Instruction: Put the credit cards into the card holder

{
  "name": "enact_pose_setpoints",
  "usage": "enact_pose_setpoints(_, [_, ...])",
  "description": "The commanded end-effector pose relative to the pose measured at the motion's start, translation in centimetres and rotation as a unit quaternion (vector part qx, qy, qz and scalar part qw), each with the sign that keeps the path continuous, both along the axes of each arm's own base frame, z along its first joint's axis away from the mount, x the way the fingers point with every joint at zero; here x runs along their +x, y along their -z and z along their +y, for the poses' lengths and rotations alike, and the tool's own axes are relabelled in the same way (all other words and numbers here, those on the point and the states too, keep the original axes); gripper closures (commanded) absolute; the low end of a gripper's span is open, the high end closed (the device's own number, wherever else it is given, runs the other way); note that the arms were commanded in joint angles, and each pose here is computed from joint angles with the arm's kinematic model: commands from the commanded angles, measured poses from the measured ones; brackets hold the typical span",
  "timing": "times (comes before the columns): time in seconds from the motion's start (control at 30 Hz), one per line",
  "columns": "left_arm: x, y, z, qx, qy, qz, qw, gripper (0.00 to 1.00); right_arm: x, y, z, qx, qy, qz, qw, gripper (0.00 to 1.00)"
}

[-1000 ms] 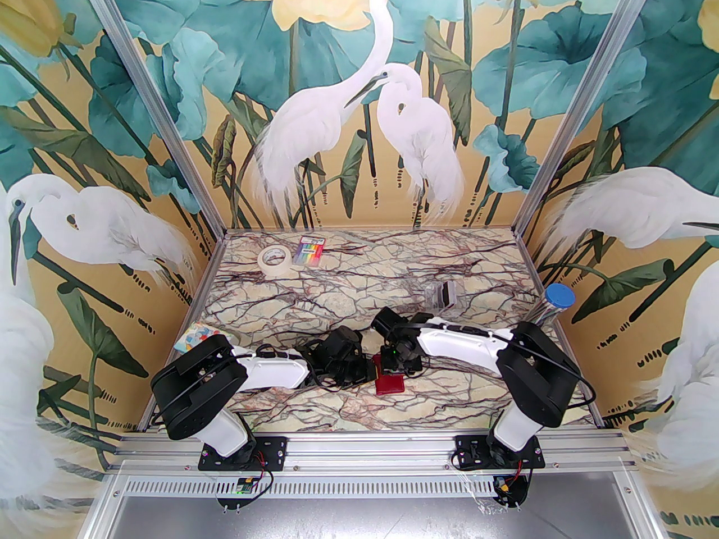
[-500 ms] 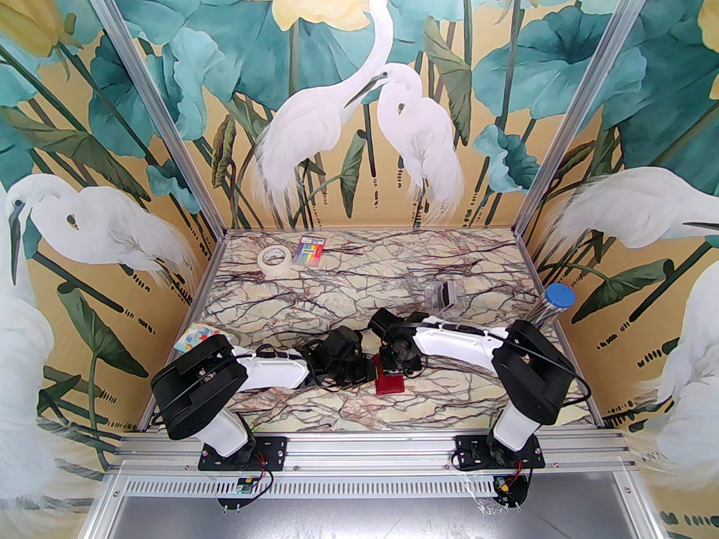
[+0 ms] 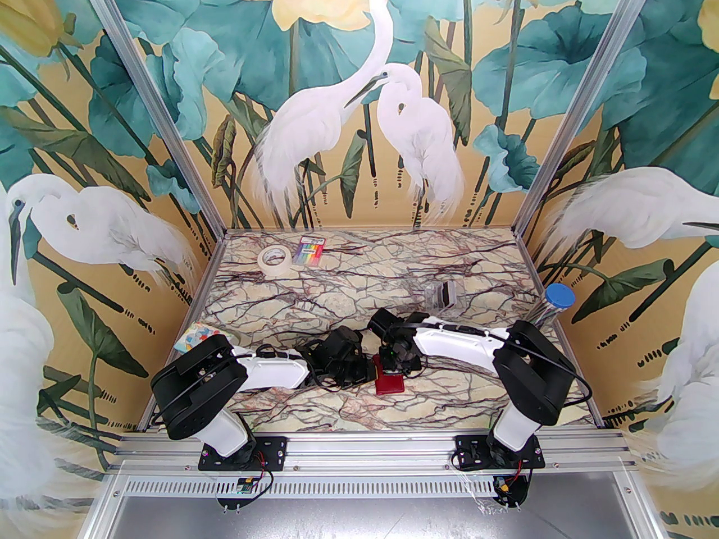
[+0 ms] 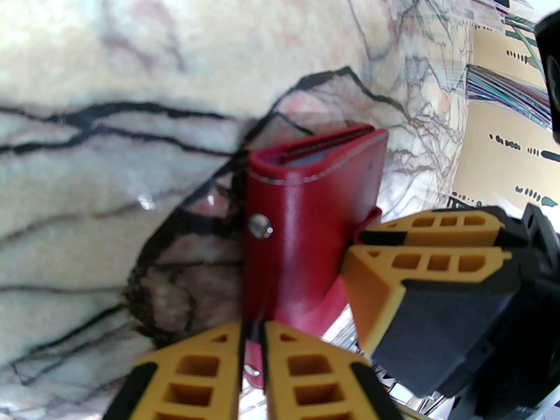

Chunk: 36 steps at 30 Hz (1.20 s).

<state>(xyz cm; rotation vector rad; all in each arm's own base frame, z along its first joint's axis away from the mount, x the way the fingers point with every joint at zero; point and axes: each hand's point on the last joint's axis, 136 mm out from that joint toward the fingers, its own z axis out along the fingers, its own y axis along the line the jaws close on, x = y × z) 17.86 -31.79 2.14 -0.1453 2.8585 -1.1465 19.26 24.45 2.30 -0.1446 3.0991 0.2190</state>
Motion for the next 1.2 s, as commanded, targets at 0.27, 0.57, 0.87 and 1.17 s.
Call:
enact_pose_setpoints(0.27, [-0.5,2.0,1.3,0.037,-0.015,0.011,0.999,0.86,0.0,0.2,-0.8,-0.009,0.003,-0.016,1.0,0.99])
enact_pose_setpoints(0.57, [-0.5,1.9,1.6,0.038,-0.02,0.01,0.999,0.86,0.2,-1.5,-0.9,0.006,0.004,-0.034,0.999,1.0])
enact_pose_setpoints(0.87, [0.0,-0.2,2.4,0.055,-0.018,-0.019,0.998,0.76,-0.1,-4.2,-1.1,0.048,0.004,-0.051,0.998,1.0])
enact_pose_setpoints(1.17, [1.3,-3.9,6.1,0.079,-0.054,-0.07,0.993,0.58,-1.7,-9.8,-0.2,0.136,-0.002,-0.06,0.989,1.0])
